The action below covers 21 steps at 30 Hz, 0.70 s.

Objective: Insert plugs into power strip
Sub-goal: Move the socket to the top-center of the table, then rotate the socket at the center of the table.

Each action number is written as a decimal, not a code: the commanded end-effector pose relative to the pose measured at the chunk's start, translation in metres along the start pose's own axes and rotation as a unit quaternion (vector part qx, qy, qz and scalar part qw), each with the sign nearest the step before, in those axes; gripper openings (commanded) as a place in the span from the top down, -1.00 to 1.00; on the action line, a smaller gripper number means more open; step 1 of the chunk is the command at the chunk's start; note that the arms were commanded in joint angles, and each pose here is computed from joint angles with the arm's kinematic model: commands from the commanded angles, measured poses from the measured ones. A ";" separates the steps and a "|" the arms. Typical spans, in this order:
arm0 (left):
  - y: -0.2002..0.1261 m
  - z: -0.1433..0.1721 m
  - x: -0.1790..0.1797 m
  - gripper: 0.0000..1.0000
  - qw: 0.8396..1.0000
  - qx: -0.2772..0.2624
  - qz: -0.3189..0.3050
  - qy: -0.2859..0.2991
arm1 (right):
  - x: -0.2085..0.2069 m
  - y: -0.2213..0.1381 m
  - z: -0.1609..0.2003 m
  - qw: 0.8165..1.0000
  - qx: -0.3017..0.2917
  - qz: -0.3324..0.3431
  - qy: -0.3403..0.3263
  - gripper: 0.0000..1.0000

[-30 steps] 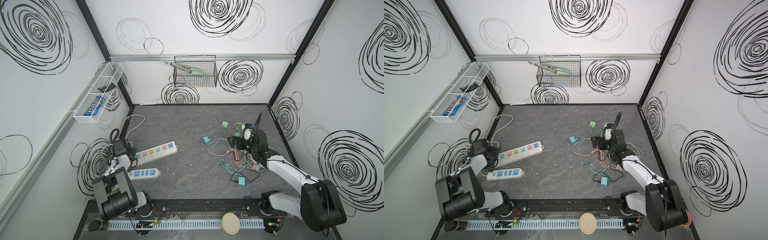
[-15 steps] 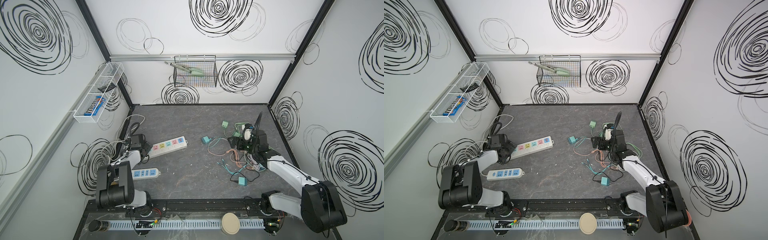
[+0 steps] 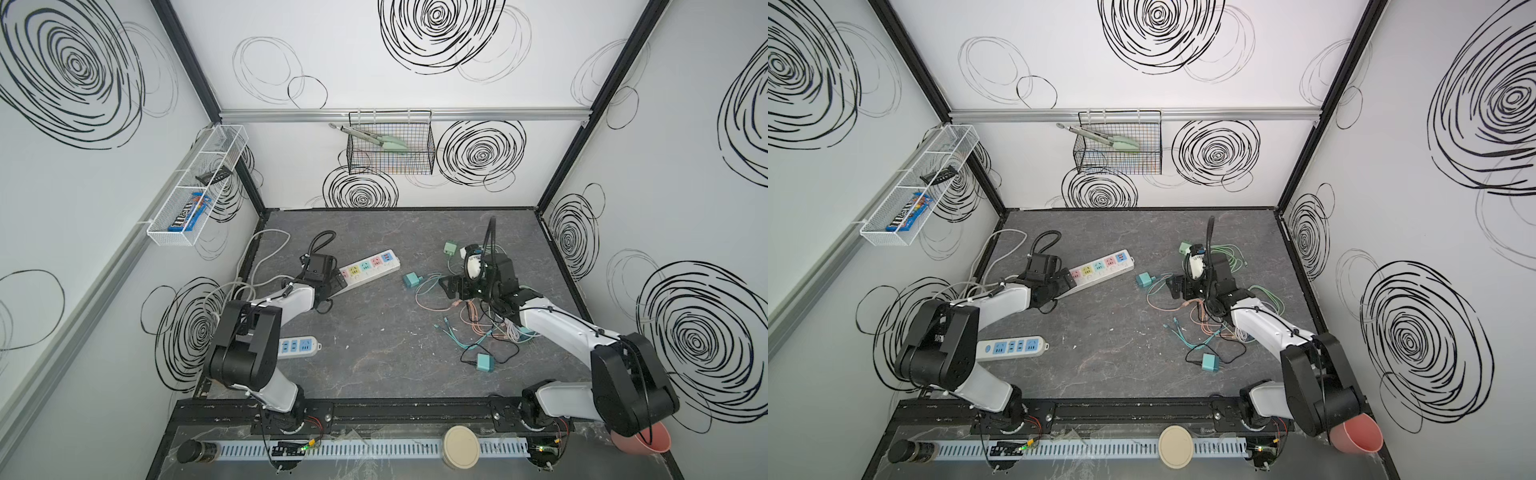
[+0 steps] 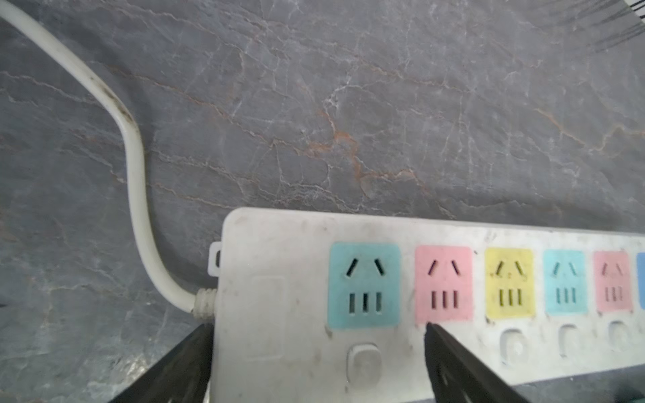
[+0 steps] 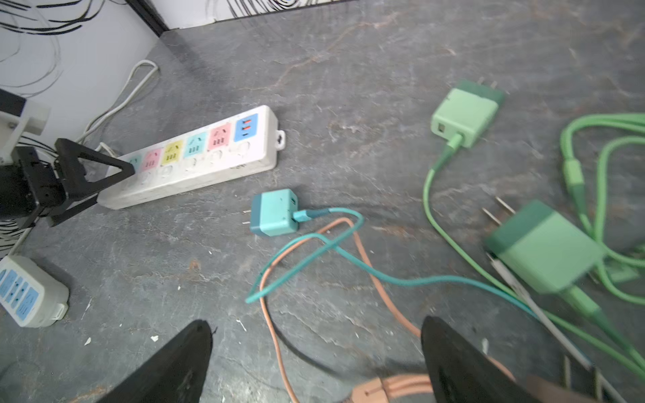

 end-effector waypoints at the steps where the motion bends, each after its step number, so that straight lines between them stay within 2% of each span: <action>1: -0.018 -0.020 -0.003 -0.92 0.999 -0.034 -0.006 0.000 | 0.015 0.009 -0.022 0.997 -0.016 -0.003 -0.076 -0.95; 5: -0.043 -0.042 -0.017 -0.92 0.997 -0.077 -0.003 0.019 | 0.028 0.019 -0.035 0.996 -0.028 -0.016 -0.087 -0.95; 8: -0.046 -0.060 -0.025 -0.92 0.995 -0.100 0.001 0.026 | 0.034 0.020 -0.039 0.995 -0.045 -0.026 -0.081 -0.95; 11: -0.030 -0.081 -0.025 -0.92 0.996 -0.090 -0.012 0.023 | 0.035 0.015 -0.039 0.995 -0.064 -0.028 -0.065 -0.95; 15: -0.003 -0.104 -0.039 -0.93 0.998 -0.059 0.022 0.031 | 0.027 0.006 -0.035 0.996 -0.075 -0.003 -0.047 -0.95; 21: 0.027 -0.108 -0.061 -0.92 0.996 -0.014 0.060 0.068 | 0.010 -0.010 -0.027 0.996 -0.069 0.054 -0.014 -0.95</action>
Point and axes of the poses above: each gripper's point midway between its finger pads, its own y axis out along the fingers, its own x axis along the line the jaws close on, z = x × y, the point moved 3 cm from there along -y, back along the fingers
